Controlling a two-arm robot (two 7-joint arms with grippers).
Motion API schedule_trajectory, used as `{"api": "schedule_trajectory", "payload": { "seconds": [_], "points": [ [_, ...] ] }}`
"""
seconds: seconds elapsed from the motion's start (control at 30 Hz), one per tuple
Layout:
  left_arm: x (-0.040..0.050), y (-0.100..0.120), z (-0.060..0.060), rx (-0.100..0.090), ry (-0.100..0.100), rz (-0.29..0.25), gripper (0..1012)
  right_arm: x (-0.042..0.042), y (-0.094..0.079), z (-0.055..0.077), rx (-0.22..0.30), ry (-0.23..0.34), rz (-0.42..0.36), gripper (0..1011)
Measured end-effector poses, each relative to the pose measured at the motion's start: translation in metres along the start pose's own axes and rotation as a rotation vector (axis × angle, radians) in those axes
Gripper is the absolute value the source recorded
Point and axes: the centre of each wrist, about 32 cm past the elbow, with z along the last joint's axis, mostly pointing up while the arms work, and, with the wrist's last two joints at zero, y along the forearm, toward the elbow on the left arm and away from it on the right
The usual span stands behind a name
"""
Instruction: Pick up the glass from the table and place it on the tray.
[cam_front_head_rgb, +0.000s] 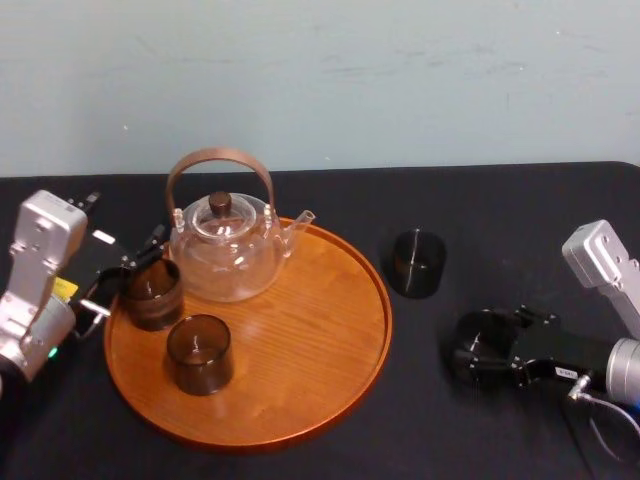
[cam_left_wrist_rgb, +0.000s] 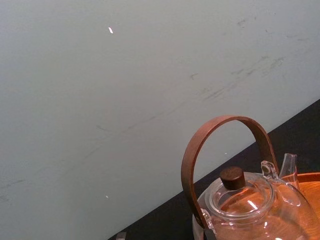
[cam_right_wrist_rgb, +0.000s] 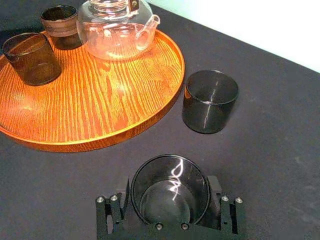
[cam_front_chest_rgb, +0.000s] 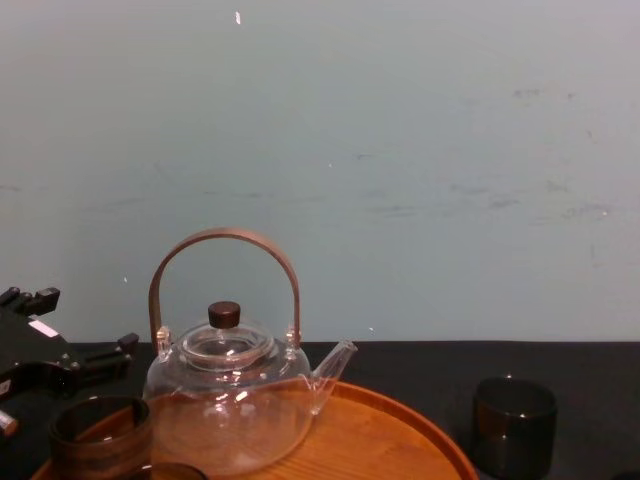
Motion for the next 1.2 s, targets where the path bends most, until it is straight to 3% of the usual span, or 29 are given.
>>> {"api": "schedule_trajectory", "payload": {
  "seconds": [0.13, 0.87, 1.2],
  "points": [
    [0.0000, 0.000, 0.000, 0.000, 0.000, 0.000, 1001, 0.0000, 0.000, 0.000, 0.001, 0.002, 0.000, 905],
    [0.0000, 0.000, 0.000, 0.000, 0.000, 0.000, 1001, 0.0013, -0.002, 0.001, 0.010, 0.007, 0.015, 904],
    [0.0000, 0.000, 0.000, 0.000, 0.000, 0.000, 1001, 0.0088, -0.006, 0.018, 0.056, -0.016, 0.062, 903]
  ]
}}
